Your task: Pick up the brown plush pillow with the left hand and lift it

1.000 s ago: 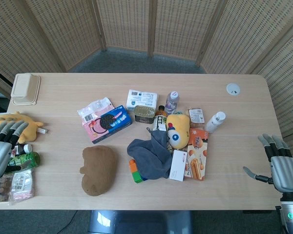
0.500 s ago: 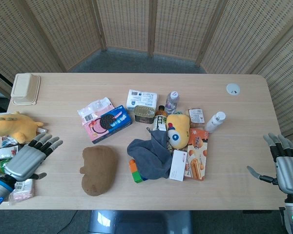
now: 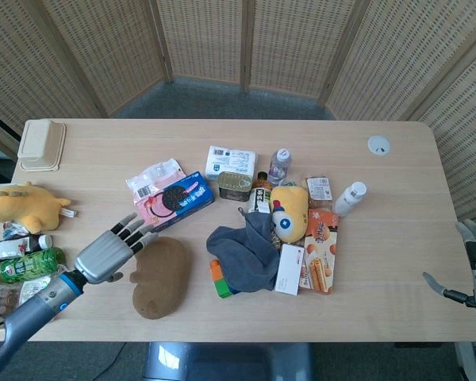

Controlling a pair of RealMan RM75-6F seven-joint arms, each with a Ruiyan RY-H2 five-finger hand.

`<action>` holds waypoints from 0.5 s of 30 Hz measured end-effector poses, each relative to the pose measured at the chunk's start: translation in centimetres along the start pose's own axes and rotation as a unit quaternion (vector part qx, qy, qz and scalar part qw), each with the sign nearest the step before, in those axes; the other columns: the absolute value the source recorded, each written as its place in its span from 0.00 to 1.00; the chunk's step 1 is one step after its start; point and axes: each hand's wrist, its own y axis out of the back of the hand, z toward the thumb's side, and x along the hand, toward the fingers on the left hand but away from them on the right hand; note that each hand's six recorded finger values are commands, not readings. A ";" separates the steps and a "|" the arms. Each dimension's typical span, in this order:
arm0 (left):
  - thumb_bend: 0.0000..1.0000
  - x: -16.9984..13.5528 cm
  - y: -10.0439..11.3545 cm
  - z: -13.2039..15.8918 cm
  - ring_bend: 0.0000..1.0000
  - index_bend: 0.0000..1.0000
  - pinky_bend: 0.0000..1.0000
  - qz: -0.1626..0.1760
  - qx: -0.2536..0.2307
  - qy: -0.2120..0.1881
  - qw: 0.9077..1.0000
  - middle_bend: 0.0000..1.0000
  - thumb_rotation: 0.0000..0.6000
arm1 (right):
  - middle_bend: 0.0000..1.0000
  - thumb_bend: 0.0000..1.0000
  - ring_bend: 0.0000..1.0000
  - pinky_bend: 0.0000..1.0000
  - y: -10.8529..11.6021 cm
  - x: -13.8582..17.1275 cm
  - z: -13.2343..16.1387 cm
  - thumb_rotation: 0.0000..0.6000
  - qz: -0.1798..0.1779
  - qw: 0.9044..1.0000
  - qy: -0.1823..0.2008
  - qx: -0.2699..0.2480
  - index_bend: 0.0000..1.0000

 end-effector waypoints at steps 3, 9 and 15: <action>0.02 1.7 -0.1 0.6 0.00 0.00 0.00 -0.005 0.013 -0.018 1.000 0.00 1.00 | 0.00 0.20 0.00 0.00 0.5 0.4 -0.8 0.57 -0.006 1.000 -0.011 0.002 0.00; 0.02 4.5 -0.9 1.8 0.00 0.00 0.00 -0.034 0.023 -0.051 0.998 0.00 1.00 | 0.00 0.20 0.00 0.00 1.0 1.0 -2.0 0.57 -0.014 1.000 -0.028 0.002 0.00; 0.02 6.2 -1.3 3.5 0.28 0.11 0.04 -0.045 0.029 -0.079 0.995 0.00 1.00 | 0.00 0.20 0.00 0.00 1.2 1.0 -2.2 0.58 -0.016 0.999 -0.030 0.000 0.00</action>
